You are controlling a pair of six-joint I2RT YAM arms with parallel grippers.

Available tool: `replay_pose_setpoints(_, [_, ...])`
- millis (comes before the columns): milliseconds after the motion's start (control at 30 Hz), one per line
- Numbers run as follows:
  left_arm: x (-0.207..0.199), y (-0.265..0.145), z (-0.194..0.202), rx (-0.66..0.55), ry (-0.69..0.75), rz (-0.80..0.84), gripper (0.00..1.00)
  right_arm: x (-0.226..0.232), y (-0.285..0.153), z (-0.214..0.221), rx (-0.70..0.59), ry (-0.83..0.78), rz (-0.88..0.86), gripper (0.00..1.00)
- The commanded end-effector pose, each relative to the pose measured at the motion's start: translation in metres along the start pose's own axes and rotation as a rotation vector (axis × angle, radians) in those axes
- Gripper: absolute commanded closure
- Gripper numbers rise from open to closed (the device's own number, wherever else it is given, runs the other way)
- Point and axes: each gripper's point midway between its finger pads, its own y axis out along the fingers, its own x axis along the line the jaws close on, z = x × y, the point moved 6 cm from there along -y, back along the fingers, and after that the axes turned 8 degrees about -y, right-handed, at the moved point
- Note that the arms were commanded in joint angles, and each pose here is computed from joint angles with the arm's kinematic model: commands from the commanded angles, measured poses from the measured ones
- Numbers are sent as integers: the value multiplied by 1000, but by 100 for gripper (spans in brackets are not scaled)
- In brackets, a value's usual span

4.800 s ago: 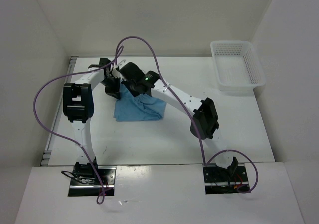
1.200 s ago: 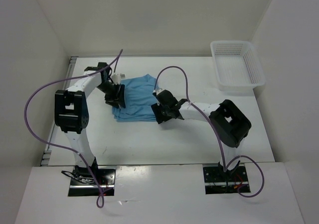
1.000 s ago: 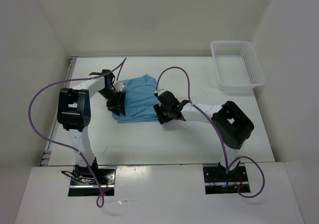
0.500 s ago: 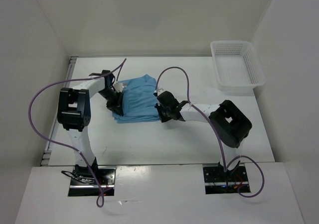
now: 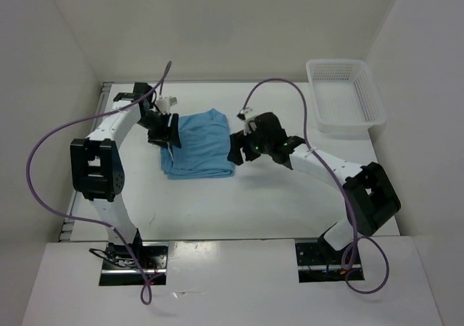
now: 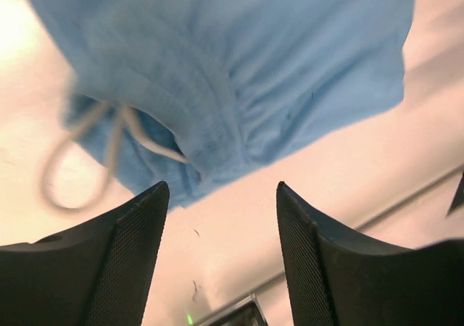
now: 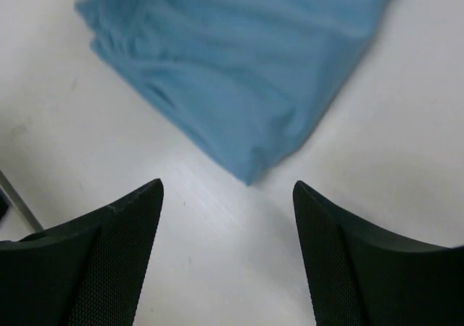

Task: Fold and stack the shorts
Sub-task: Fold the shorts

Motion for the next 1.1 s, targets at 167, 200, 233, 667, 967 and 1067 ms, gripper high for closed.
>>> replay_pose_setpoints(167, [11,-13,-79,-283,96,-63,30,-54,40,-10,37,353,6,34])
replay_pose_setpoints(200, [18,-1,-84,-269,88,-77,30,-51,45,-4,63,372,-34,34])
replay_pose_setpoints(233, [20,2,-89,-268,87,-77,30,-50,49,0,80,402,-44,34])
replay_pose_setpoints(667, [55,62,-71,-129,28,-156,46,-37,69,45,205,484,-125,34])
replay_pose_setpoints(967, [54,70,-69,-106,16,-82,82,-39,94,78,358,514,-199,67])
replay_pose_setpoints(1067, [52,68,-71,-114,20,-69,87,-40,96,82,368,508,-199,87])
